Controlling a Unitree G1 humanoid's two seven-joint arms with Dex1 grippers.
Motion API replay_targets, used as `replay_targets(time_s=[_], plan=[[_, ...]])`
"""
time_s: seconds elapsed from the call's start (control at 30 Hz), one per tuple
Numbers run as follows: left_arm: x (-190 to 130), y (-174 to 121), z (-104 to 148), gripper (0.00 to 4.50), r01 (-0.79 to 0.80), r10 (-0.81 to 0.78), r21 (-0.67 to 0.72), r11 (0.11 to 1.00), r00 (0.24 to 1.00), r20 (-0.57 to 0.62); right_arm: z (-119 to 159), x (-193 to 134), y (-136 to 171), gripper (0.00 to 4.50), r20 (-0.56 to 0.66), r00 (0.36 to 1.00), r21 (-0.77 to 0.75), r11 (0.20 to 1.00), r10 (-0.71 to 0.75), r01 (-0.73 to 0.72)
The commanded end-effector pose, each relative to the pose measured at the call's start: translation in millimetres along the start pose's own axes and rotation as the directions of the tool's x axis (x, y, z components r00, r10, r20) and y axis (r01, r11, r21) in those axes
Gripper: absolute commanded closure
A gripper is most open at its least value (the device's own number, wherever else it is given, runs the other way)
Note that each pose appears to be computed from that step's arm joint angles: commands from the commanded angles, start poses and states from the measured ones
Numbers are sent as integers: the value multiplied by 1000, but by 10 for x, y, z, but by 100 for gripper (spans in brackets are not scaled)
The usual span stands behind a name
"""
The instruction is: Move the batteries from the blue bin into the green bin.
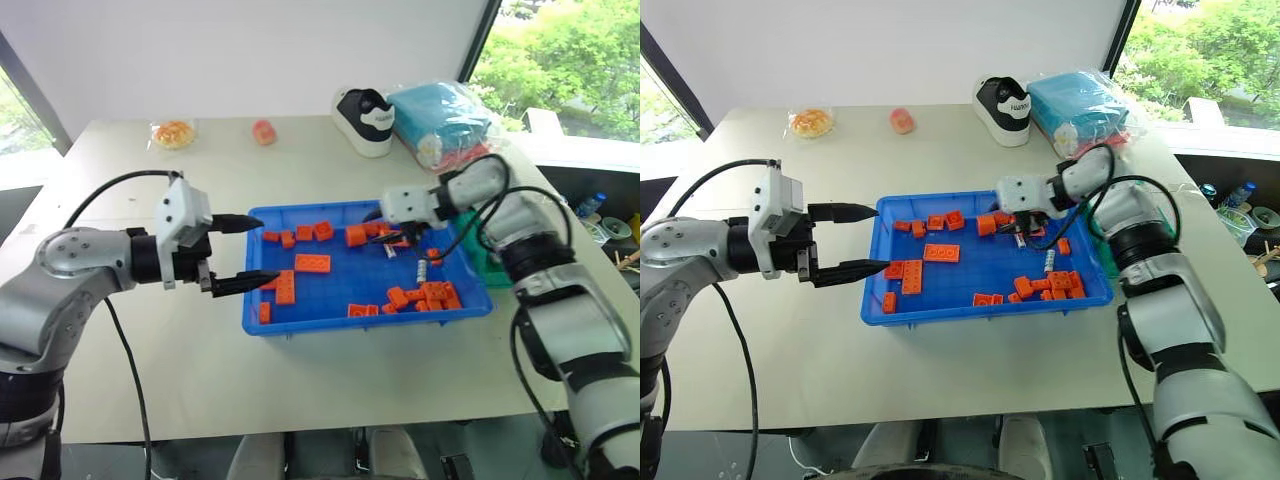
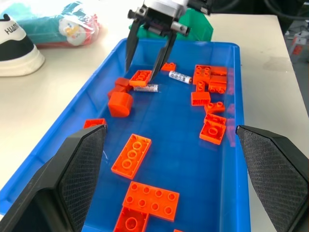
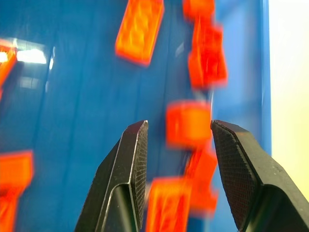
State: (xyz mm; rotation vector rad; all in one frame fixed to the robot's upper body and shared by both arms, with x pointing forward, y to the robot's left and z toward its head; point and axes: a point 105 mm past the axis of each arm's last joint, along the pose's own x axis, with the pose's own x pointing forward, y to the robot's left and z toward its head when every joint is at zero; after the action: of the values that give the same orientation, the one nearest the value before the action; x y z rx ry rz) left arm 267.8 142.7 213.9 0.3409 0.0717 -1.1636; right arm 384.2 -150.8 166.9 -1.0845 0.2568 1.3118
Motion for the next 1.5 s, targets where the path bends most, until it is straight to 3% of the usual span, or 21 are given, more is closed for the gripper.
replay_targets(time_s=[0.03, 0.27, 0.5, 0.6, 0.67, 1.1, 1.2, 1.33, 1.5], plan=[[-40, -7, 50, 0, -16, 15, 34, 999, 1000, 11, -134, -191, 55, 237, -52, 998, -18, 1000, 16, -17], [-20, 18, 65, 0, -21, 20, 39, 999, 1000, 22, -323, -212, -113, 237, -126, 990, 38, 997, -69, 74], [-32, 26, 64, 0, -29, 28, 42, 999, 999, 20, -368, -25, -138, 237, -149, 987, 90, 993, -63, 77], [-52, 23, 66, 0, -36, 35, 45, 998, 999, 16, -407, 75, -143, 151, -189, 979, 74, 993, -75, 91], [-68, 22, 69, 0, -41, 41, 46, 998, 999, 13, -419, 117, -131, 58, -204, 976, 57, 995, -71, 85], [-70, 10, 58, 0, -53, 53, 50, 997, 999, 7, -448, 274, -184, 58, -237, 964, 116, 982, -121, 151], [-60, 28, 78, 0, -55, 55, 55, 997, 998, 13, -414, 316, -169, 145, -205, 973, 164, 976, -107, 142], [-66, 40, 80, 0, -59, 58, 57, 997, 998, 13, -348, 329, -148, 346, -147, 986, 200, 973, -83, 112], [-80, 38, 67, 0, -61, 61, 57, 997, 998, 11, -170, 315, -131, 346, -14, 999, 220, 975, -41, 43]])
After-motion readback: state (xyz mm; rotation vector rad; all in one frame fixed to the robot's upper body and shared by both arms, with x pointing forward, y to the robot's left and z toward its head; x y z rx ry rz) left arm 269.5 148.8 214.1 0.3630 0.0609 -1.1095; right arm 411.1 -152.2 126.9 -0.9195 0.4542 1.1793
